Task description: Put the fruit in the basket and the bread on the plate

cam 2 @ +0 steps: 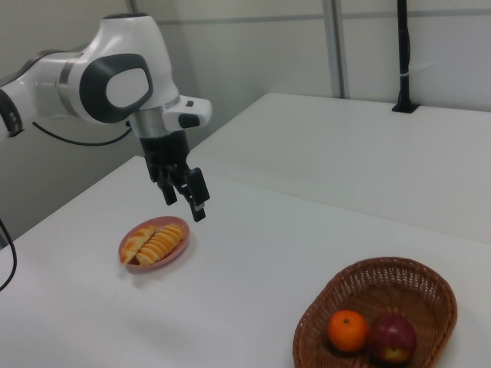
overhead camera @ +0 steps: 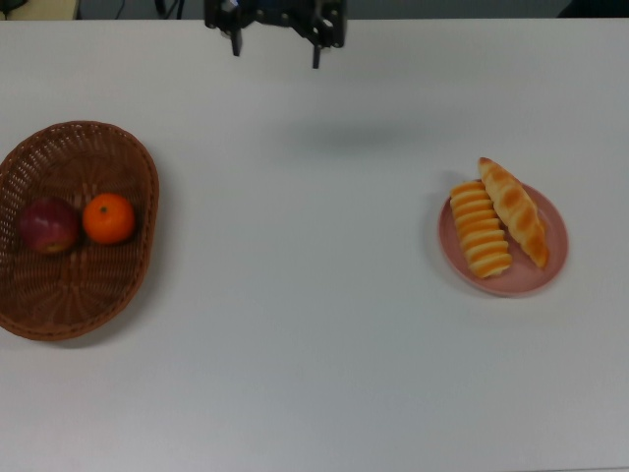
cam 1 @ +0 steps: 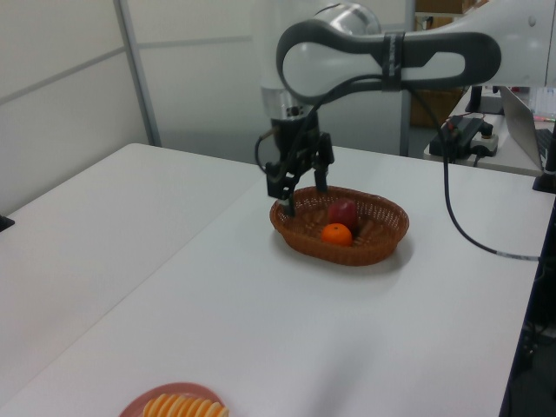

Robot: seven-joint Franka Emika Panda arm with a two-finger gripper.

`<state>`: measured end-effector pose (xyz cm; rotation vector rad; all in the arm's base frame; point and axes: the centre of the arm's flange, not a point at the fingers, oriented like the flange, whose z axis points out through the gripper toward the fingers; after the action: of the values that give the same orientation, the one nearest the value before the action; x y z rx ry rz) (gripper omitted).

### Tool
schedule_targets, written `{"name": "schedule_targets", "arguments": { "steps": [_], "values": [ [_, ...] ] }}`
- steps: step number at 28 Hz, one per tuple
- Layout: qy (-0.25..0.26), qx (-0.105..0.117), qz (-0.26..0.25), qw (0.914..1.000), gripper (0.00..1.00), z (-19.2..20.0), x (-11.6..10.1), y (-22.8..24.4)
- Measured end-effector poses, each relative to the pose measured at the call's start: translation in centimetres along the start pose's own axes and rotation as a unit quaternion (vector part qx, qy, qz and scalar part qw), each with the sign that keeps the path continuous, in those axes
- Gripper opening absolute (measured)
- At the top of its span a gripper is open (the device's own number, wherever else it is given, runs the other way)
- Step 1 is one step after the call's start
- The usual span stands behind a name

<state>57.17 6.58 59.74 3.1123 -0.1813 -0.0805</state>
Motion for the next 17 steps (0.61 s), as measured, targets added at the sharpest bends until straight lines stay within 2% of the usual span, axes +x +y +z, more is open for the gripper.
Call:
{"name": "schedule_targets", "arguments": {
  "steps": [5,17],
  "values": [
    [0.004,0.001,0.016,0.9999,1.0,-0.7,-0.1,1.9],
    [0.028,0.007,0.024,0.9993,1.0,-0.2,0.4,2.7]
  ]
}}
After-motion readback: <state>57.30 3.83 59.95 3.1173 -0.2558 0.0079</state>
